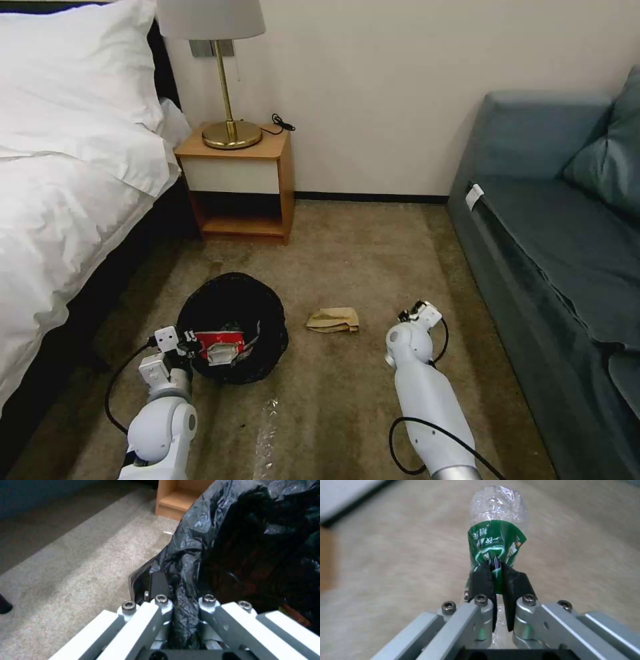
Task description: Pick up the trash bin, then pick up the garbage on the floor and place it into the trash bin.
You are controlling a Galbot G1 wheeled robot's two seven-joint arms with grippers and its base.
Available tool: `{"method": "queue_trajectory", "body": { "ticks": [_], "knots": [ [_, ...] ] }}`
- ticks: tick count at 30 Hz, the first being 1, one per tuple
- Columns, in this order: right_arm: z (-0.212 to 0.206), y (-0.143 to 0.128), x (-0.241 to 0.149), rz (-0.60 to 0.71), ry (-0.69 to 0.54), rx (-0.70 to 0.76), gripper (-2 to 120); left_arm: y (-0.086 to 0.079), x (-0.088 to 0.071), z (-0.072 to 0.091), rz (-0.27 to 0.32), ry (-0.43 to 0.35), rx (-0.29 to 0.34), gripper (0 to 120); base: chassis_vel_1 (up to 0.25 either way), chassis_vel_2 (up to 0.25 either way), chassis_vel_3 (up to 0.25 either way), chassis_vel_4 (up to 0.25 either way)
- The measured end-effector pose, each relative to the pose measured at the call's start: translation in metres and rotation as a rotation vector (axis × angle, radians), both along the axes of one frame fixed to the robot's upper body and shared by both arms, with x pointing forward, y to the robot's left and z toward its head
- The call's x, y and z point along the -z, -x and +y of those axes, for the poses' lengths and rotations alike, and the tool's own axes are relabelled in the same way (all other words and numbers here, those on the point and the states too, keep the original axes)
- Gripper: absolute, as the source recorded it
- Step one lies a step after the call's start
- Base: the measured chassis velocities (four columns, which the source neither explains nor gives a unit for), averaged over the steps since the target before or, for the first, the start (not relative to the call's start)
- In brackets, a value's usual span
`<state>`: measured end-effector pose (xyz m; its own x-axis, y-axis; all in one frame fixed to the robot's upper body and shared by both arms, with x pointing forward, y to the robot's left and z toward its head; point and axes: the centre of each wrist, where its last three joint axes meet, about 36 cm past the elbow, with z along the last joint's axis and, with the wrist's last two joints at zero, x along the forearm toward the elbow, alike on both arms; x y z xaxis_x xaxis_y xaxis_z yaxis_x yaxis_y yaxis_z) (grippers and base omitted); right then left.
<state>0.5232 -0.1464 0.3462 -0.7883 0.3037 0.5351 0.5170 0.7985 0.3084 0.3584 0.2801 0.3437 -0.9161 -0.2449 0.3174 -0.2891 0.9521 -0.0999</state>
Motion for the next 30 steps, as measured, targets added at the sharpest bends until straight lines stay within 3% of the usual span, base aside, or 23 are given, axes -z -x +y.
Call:
{"method": "queue_trajectory", "body": {
  "ticks": [6,12,24,30],
  "knots": [
    [0.060,0.020,-0.038,-0.186,0.071,-0.162,4,0.000,0.001,-0.002,0.004,-0.003,0.003,2,0.000,0.000,0.000,0.000],
    [0.099,0.040,-0.049,-0.305,0.145,-0.302,4,-0.001,0.000,-0.006,0.003,-0.005,0.010,2,0.000,0.000,0.000,0.000],
    [0.157,0.056,-0.071,-0.466,0.182,-0.480,3,-0.004,-0.002,-0.011,0.000,-0.004,0.015,2,0.000,0.000,0.000,0.000],
    [0.194,0.083,-0.081,-0.513,0.164,-0.567,3,-0.006,-0.004,-0.015,-0.004,-0.004,0.021,2,0.000,0.000,0.000,0.000]
  ]
}}
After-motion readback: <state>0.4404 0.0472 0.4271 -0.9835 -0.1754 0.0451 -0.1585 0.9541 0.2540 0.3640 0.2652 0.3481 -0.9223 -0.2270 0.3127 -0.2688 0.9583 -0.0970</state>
